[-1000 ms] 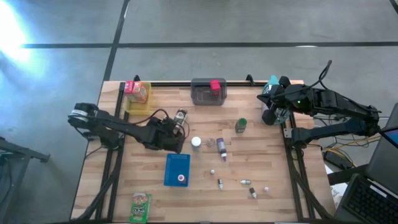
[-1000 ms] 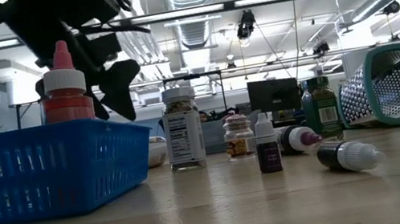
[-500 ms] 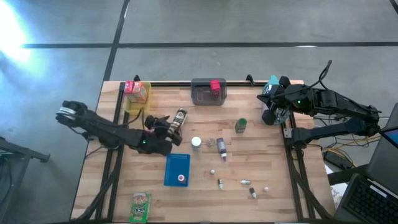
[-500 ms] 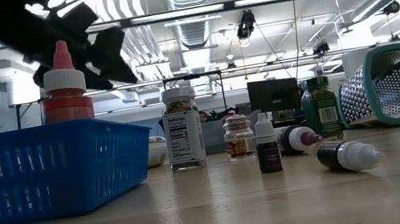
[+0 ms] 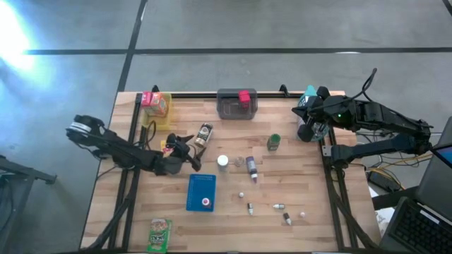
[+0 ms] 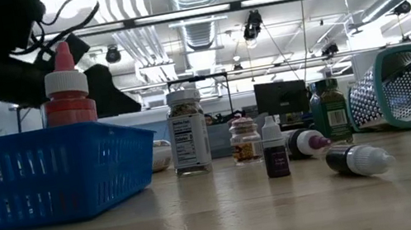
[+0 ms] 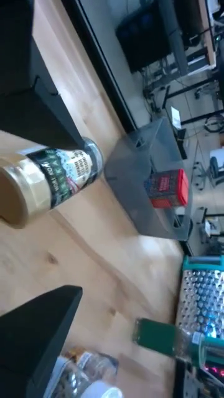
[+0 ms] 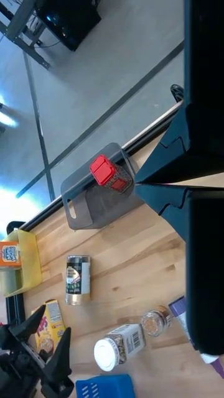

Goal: Pick & Place Kitchen Items
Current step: Put the gold spice bottle into the black bin

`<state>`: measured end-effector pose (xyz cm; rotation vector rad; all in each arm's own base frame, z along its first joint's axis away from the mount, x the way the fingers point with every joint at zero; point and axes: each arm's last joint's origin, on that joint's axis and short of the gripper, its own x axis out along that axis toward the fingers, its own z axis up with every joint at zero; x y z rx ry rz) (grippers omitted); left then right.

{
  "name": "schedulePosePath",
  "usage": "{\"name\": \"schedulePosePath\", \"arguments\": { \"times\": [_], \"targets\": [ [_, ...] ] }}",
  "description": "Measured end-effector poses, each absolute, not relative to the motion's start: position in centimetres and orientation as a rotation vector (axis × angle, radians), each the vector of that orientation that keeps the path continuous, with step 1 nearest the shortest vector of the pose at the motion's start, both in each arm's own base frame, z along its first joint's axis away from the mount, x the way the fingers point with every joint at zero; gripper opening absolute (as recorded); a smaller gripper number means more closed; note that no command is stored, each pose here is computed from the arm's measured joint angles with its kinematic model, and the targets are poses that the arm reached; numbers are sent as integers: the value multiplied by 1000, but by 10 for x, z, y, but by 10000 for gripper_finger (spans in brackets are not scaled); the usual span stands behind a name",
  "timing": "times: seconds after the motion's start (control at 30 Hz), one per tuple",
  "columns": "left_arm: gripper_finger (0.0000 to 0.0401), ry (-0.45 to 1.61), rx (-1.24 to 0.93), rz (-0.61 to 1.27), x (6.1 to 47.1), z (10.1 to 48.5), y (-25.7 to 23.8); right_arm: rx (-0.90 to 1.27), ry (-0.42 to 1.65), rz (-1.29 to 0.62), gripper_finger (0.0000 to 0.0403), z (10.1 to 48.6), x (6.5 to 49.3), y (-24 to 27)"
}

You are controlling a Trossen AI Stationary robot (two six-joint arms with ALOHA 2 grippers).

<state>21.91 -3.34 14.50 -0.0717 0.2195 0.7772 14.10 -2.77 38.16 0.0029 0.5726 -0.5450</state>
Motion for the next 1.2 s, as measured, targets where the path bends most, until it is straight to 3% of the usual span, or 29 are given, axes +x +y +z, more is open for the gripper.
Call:
{"name": "schedulePosePath", "arguments": {
  "times": [0.5,1.2],
  "targets": [
    [400,256,-210,860,226,113,-25,2,573,-545,8,382,141,-28],
    [400,285,-240,1002,245,82,-12,-5,575,-542,8,382,141,-28]
  ]
}}
